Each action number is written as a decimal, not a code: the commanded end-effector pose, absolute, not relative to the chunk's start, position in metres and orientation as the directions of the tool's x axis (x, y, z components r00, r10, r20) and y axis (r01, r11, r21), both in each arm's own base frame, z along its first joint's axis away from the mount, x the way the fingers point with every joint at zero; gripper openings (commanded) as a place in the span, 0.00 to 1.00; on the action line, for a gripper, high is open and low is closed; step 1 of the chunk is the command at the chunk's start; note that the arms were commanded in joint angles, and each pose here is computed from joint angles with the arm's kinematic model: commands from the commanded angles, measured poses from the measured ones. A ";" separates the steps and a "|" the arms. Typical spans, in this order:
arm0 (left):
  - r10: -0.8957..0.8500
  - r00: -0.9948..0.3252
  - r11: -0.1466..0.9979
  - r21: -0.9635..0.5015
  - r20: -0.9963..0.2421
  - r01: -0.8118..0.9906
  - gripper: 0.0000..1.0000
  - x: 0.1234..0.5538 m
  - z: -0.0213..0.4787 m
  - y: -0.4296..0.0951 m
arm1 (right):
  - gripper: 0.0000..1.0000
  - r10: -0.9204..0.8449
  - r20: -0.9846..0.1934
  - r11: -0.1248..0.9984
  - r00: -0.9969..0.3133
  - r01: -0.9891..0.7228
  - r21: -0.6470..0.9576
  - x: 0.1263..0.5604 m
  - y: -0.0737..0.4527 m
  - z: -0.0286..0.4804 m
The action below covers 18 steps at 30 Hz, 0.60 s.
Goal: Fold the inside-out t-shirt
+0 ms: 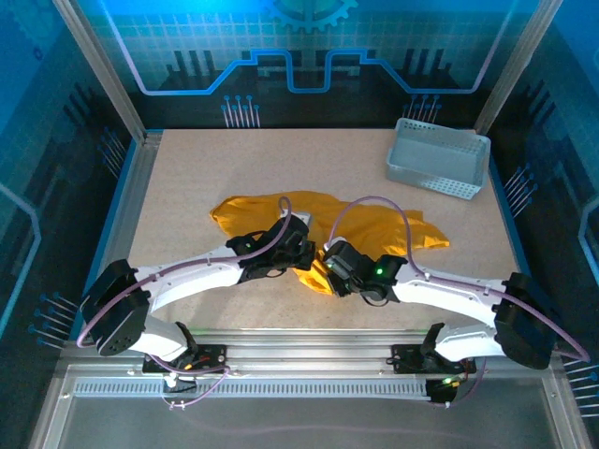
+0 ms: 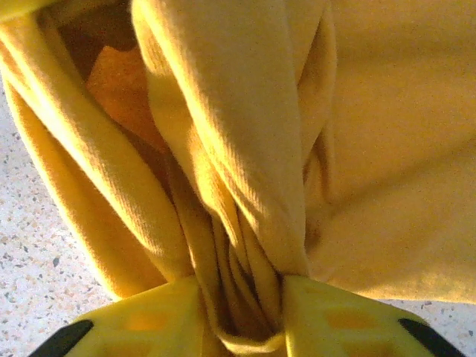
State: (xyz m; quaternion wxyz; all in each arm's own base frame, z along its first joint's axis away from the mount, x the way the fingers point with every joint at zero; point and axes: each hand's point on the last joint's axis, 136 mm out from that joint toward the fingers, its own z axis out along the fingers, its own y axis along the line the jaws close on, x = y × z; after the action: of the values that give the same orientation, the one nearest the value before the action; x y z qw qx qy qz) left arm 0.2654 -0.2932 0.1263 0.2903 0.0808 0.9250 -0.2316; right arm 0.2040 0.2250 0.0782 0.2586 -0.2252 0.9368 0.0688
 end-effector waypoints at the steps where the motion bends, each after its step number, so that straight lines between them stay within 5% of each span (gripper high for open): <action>1: 0.022 -0.817 0.875 -0.384 -0.577 0.294 0.00 0.262 0.127 -0.293 | 0.19 -0.385 -0.535 0.889 -0.752 -0.458 0.004 0.211 0.228 0.088; 5: -0.036 -0.852 0.875 -0.429 -0.522 0.225 0.00 0.271 0.116 -0.284 | 0.00 -0.378 -0.554 0.900 -0.742 -0.434 -0.033 0.206 0.215 0.100; 18: -0.125 -0.911 0.811 -0.570 -0.392 0.135 0.00 0.294 0.087 -0.283 | 0.00 -0.057 -0.568 0.962 -0.821 -0.198 0.189 0.164 0.163 0.077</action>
State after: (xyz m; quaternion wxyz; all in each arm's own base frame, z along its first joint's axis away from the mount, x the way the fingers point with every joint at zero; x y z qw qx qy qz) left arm 0.2893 -0.2789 0.0917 0.2211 0.0074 0.9291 -0.2964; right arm 0.1745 0.1759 0.0956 0.3165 -0.1184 0.9338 0.1179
